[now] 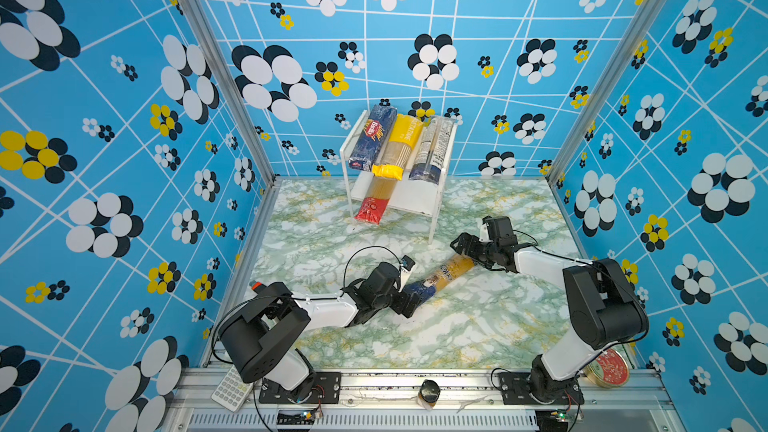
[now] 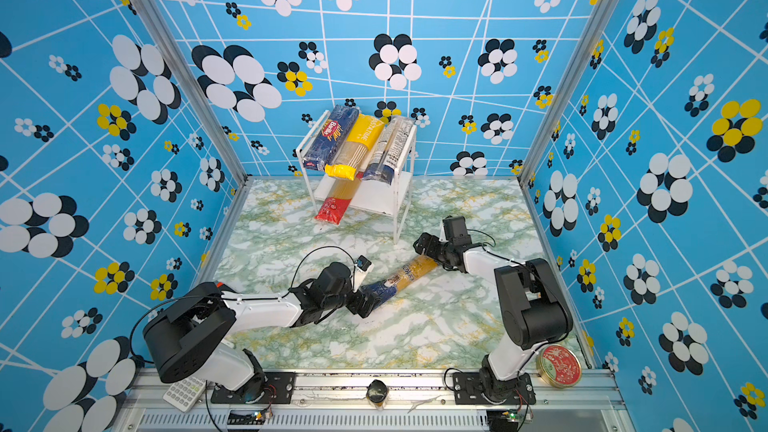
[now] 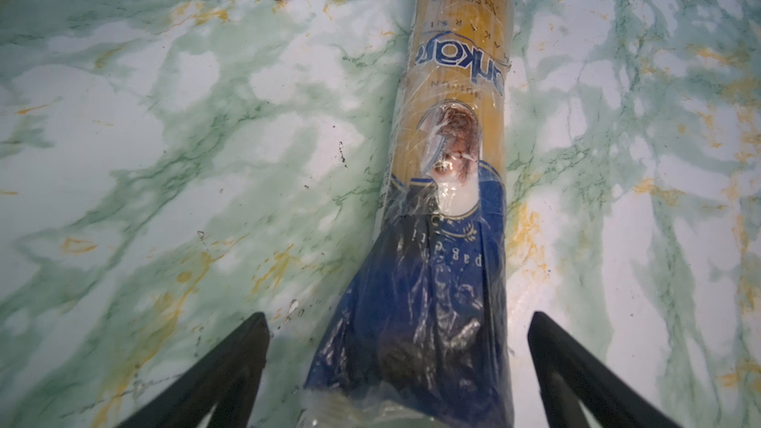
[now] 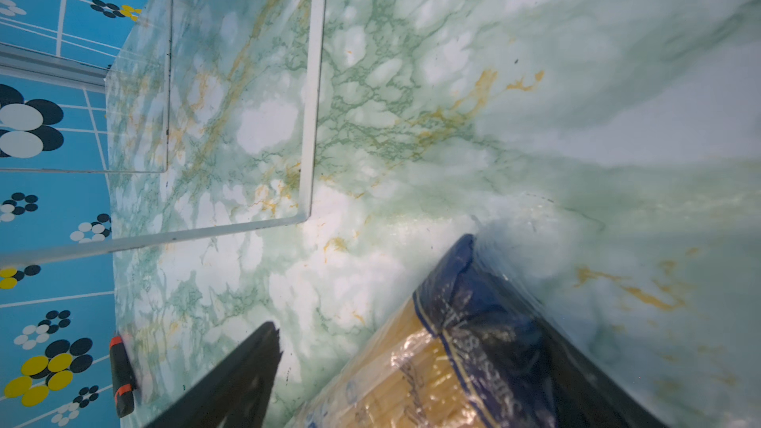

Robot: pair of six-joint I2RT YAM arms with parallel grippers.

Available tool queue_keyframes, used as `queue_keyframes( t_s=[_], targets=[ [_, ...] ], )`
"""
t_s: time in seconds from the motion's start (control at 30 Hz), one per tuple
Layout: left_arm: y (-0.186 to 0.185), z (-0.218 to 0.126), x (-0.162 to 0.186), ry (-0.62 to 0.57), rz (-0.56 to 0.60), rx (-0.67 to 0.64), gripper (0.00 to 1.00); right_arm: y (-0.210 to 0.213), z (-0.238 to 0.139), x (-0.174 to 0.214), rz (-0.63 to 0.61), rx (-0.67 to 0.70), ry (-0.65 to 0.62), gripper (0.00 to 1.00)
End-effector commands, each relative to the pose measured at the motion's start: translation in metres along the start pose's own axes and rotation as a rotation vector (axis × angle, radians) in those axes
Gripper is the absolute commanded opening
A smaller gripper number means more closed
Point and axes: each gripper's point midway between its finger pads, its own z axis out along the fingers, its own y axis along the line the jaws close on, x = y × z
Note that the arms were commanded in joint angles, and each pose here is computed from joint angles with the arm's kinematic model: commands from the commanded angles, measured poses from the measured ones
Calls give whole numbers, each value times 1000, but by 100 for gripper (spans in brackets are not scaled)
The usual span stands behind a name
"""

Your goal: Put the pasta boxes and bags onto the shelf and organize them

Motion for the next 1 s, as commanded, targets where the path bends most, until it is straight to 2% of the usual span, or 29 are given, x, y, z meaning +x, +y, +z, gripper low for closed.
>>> queue_keyframes(
  t_s=[0.0, 0.17, 0.5, 0.73, 0.97],
  targets=[
    [-3, 6, -2, 12, 45, -1, 99, 1, -8, 14, -16, 19, 51, 96],
    [-3, 12, 1, 33, 97, -16, 99, -5, -26, 6, -64, 73, 27, 98],
    [-4, 33, 5, 95, 209, -32, 100, -18, -68, -8, -75, 125, -41, 99],
    [-6, 44, 19, 161, 272, -66, 99, -24, -74, -3, -67, 132, -43, 99],
    [-7, 47, 24, 191, 314, -98, 92, -28, -73, 1, -58, 139, -40, 99]
  ],
)
